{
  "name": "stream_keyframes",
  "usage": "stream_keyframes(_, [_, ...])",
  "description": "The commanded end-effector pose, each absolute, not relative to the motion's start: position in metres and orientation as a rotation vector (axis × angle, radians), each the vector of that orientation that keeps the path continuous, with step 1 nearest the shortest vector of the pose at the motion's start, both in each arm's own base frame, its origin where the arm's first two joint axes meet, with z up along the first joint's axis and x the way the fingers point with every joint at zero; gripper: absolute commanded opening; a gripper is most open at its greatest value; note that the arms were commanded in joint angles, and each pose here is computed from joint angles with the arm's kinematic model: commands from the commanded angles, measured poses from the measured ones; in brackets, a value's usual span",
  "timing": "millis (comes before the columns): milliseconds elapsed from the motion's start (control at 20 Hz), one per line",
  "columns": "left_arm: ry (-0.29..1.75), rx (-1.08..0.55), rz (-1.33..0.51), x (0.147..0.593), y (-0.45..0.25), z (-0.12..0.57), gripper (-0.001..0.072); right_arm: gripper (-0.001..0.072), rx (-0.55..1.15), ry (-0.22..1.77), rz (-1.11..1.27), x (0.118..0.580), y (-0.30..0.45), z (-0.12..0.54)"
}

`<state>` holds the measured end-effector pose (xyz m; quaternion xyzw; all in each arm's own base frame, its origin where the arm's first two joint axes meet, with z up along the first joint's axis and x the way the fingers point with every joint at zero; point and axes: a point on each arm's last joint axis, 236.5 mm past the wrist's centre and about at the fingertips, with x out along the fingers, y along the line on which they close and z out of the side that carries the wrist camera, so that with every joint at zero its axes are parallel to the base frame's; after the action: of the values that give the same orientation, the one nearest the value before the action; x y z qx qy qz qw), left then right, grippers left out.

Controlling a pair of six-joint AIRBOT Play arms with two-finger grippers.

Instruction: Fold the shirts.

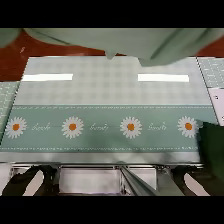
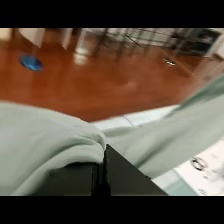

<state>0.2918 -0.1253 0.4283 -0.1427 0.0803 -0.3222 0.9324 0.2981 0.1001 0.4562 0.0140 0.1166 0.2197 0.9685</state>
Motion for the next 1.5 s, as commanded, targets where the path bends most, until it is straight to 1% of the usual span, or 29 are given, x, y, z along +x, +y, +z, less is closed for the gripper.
stream_keyframes(0, [0.068,-0.134,-0.483,0.234,-0.105,0.474,0.0017,0.0031,-0.062,0.165,0.320,0.234,0.073,0.483])
stream_keyframes(150, [0.151,-0.084,-0.514,0.190,-0.120,0.454,0.0017,0.0031,-0.067,0.190,0.301,0.195,0.069,0.477])
stream_keyframes(300, [0.259,-0.076,-0.542,0.163,-0.129,0.428,0.0018,0.0032,-0.058,0.281,0.309,0.169,0.070,0.454])
stream_keyframes(450, [0.398,-0.097,-0.558,0.154,-0.132,0.389,0.0018,0.0031,-0.034,0.446,0.395,0.161,0.087,0.407])
stream_keyframes(600, [0.570,-0.179,-0.562,0.162,-0.130,0.325,0.0018,0.0031,0.023,0.634,0.481,0.168,0.104,0.340])
stream_keyframes(700, [0.723,-0.262,-0.560,0.172,-0.128,0.263,0.0018,0.0031,0.058,0.753,0.448,0.183,0.097,0.287])
stream_keyframes(800, [0.925,-0.370,-0.553,0.176,-0.128,0.186,0.0018,0.0030,0.053,0.837,0.452,0.204,0.095,0.236])
stream_keyframes(900, [1.097,-0.496,-0.520,0.177,-0.127,0.109,0.0018,0.0030,0.100,0.914,0.443,0.232,0.095,0.188])
stream_keyframes(950, [1.144,-0.557,-0.488,0.181,-0.126,0.075,0.0019,0.0030,0.130,0.955,0.427,0.247,0.094,0.164])
stream_keyframes(1050, [1.179,-0.682,-0.398,0.191,-0.123,0.012,0.0018,0.0030,0.179,1.011,0.395,0.279,0.092,0.128])
stream_keyframes(1150, [1.145,-0.746,-0.334,0.207,-0.117,-0.026,0.0018,0.0031,0.223,1.031,0.360,0.317,0.089,0.102])
stream_keyframes(1250, [1.091,-0.791,-0.260,0.233,-0.105,-0.040,0.0018,0.0032,0.290,1.045,0.318,0.357,0.088,0.070])
stream_keyframes(1350, [1.040,-0.878,-0.183,0.262,-0.094,-0.045,0.0019,0.0032,0.388,1.113,0.301,0.381,0.095,0.038])
stream_keyframes(1400, [1.030,-0.921,-0.176,0.274,-0.094,-0.046,0.0019,0.0032,0.446,1.138,0.311,0.391,0.103,0.026])
stream_keyframes(1450, [1.026,-0.932,-0.198,0.283,-0.096,-0.044,0.0019,0.0032,0.520,1.155,0.328,0.403,0.113,0.019])
